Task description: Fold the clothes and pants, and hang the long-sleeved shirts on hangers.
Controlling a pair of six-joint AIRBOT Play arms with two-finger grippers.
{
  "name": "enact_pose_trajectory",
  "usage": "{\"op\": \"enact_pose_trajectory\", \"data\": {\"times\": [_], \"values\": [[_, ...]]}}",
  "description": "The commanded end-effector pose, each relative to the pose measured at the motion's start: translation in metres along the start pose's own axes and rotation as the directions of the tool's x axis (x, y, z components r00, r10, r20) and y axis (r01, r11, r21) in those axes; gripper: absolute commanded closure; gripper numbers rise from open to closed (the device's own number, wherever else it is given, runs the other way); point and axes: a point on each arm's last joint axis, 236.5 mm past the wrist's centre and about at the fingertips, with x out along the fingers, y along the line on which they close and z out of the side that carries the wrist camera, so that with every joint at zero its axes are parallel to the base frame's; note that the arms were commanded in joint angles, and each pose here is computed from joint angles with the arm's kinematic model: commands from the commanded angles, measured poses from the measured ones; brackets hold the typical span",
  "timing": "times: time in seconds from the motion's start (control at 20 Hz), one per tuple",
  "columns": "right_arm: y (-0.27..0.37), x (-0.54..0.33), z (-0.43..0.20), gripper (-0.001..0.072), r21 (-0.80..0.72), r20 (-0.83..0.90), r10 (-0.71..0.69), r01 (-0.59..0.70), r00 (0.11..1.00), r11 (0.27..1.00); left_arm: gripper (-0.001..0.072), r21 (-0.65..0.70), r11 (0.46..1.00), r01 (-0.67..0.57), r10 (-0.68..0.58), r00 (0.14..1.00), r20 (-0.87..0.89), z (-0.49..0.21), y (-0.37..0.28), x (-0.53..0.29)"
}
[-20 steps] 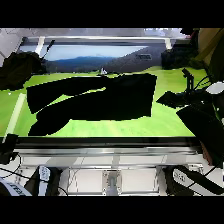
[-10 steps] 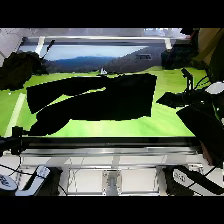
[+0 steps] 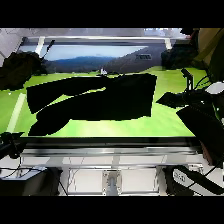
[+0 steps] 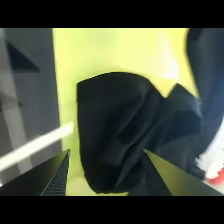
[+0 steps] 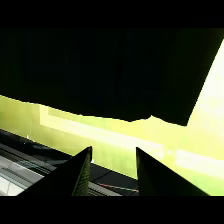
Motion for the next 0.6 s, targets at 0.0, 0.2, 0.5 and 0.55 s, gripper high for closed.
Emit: {"op": "enact_pose_trajectory", "data": {"times": [0.0,0.2,0.5,0.55], "values": [[0.001,0.0,0.0,0.0394,0.005,-0.002,0.003,-0.002,1.0,1.0,0.0228,-0.014,0.998,0.055,-0.056,0.995,-0.081,-0.007,0.009,0.009],[0.004,0.0,-0.002,0.0394,0.013,-0.008,0.016,-0.016,1.0,1.0,0.0227,-0.014,1.0,0.002,-0.003,0.998,-0.068,-0.002,0.025,0.013],[0.003,0.0,0.001,0.0394,0.014,0.003,0.015,-0.015,1.0,1.0,0.0228,0.021,0.999,-0.04,0.042,0.996,-0.076,-0.001,0.028,0.031],[0.004,0.0,0.001,0.0394,0.016,0.003,0.015,-0.015,1.0,1.0,0.0228,0.035,0.998,-0.051,0.054,0.994,-0.093,-0.005,0.028,0.037]]}}
